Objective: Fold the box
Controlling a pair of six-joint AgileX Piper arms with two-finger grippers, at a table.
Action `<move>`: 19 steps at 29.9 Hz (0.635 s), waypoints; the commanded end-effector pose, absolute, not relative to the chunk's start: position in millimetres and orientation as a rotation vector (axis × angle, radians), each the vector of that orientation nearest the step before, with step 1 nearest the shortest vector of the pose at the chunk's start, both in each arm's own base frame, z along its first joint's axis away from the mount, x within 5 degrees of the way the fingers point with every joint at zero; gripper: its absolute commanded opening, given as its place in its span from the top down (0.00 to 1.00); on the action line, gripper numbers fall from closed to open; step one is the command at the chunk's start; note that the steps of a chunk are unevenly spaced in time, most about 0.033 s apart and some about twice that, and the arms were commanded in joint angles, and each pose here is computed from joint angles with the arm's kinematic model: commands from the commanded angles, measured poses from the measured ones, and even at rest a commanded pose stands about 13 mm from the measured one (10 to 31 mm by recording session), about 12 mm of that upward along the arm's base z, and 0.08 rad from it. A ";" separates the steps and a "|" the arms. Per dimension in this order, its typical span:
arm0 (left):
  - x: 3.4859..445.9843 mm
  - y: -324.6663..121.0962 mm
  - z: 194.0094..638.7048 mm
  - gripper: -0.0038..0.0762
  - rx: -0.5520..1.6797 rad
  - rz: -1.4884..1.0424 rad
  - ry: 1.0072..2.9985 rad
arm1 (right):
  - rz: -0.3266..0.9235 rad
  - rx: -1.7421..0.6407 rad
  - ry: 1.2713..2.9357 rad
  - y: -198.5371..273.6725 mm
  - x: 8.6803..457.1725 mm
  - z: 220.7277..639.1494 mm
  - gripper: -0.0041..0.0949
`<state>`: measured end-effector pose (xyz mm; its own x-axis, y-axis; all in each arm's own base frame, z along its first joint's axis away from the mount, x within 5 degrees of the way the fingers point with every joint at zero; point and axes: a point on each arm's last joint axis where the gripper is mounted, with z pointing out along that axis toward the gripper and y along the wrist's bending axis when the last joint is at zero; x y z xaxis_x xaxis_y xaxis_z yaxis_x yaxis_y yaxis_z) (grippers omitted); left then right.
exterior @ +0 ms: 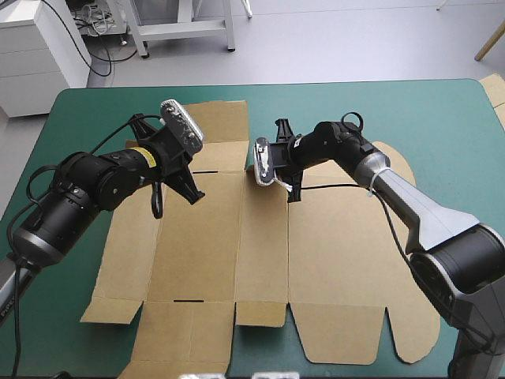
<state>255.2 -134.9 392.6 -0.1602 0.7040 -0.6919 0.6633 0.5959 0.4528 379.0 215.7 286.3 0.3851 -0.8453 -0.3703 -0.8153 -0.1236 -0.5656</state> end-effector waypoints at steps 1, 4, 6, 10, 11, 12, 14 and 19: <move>248.0 -133.3 419.5 0.96 1.023 0.038 1.759 | -0.091 -1.857 1.298 218.5 373.3 321.7 0.98; 248.0 -133.3 419.5 0.96 1.023 0.038 1.759 | -0.053 -1.857 1.289 222.0 374.5 316.8 0.98; 248.0 -133.3 419.5 0.96 1.023 0.038 1.759 | -0.039 -1.858 1.298 223.4 376.4 312.0 0.98; 248.0 -133.3 419.5 0.96 1.023 0.038 1.759 | -0.032 -1.869 1.313 225.6 380.6 301.8 0.98; 248.0 -133.3 419.5 0.96 1.023 0.038 1.759 | -0.032 -1.870 1.316 226.0 381.6 299.8 0.98; 248.0 -133.3 419.5 0.96 1.022 0.037 1.760 | -0.034 -1.869 1.317 226.2 382.2 298.9 0.98; 248.0 -133.3 419.5 0.96 1.017 0.034 1.763 | -0.032 -1.870 1.318 226.2 382.1 298.7 0.98; 248.0 -133.3 419.5 0.96 1.017 0.034 1.763 | -0.025 -1.866 1.325 226.3 382.0 299.1 0.95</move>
